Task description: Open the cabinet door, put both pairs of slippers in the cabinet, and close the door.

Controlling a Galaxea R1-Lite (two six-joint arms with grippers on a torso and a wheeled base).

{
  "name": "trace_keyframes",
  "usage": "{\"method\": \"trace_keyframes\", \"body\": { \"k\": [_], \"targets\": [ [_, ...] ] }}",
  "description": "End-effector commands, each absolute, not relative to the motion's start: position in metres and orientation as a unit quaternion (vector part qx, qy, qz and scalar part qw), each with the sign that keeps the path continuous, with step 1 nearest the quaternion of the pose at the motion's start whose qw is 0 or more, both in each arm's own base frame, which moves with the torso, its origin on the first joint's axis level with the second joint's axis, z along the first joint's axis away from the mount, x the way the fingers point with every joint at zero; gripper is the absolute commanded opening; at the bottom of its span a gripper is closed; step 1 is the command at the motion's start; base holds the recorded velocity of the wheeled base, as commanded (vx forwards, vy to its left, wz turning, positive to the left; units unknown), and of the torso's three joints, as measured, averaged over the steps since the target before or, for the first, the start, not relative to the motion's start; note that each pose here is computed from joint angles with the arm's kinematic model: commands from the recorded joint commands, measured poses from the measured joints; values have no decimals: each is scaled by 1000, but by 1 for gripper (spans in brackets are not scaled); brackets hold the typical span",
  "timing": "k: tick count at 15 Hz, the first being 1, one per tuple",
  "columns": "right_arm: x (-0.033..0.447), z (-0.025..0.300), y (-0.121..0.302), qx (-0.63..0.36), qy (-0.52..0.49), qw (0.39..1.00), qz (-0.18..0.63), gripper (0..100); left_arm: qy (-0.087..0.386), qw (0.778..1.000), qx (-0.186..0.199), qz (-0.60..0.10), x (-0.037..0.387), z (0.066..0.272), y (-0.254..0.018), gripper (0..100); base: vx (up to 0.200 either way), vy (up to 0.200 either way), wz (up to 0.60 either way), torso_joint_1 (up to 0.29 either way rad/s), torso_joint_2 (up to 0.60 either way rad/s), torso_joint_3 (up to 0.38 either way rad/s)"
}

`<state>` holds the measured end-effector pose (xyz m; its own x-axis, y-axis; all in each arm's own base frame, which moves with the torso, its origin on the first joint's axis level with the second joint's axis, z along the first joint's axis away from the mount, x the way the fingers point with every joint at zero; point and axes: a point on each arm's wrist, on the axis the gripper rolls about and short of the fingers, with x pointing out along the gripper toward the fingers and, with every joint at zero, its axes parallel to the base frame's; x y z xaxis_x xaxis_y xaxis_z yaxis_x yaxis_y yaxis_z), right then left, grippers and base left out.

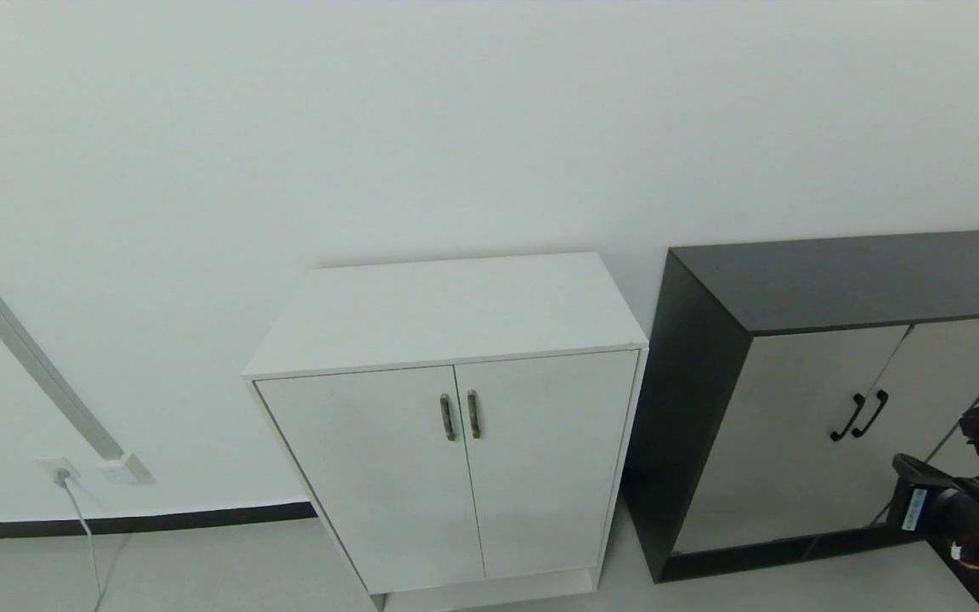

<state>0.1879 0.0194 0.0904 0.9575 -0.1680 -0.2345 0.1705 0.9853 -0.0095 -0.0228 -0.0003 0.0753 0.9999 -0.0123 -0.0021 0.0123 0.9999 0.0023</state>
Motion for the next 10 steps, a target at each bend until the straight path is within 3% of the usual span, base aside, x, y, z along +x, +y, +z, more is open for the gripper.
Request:
{"method": "trace_keyframes", "body": {
  "k": [1, 10],
  "targets": [
    [171, 109, 15, 13, 86, 992, -92, 0, 1, 1000, 2, -6, -23, 75, 0, 0, 0, 0, 0, 0, 0, 0],
    [72, 123, -1, 10, 111, 988, -109, 0, 1, 1000, 1, -6, -23, 75, 0, 0, 0, 0, 0, 0, 0, 0]
  ]
}}
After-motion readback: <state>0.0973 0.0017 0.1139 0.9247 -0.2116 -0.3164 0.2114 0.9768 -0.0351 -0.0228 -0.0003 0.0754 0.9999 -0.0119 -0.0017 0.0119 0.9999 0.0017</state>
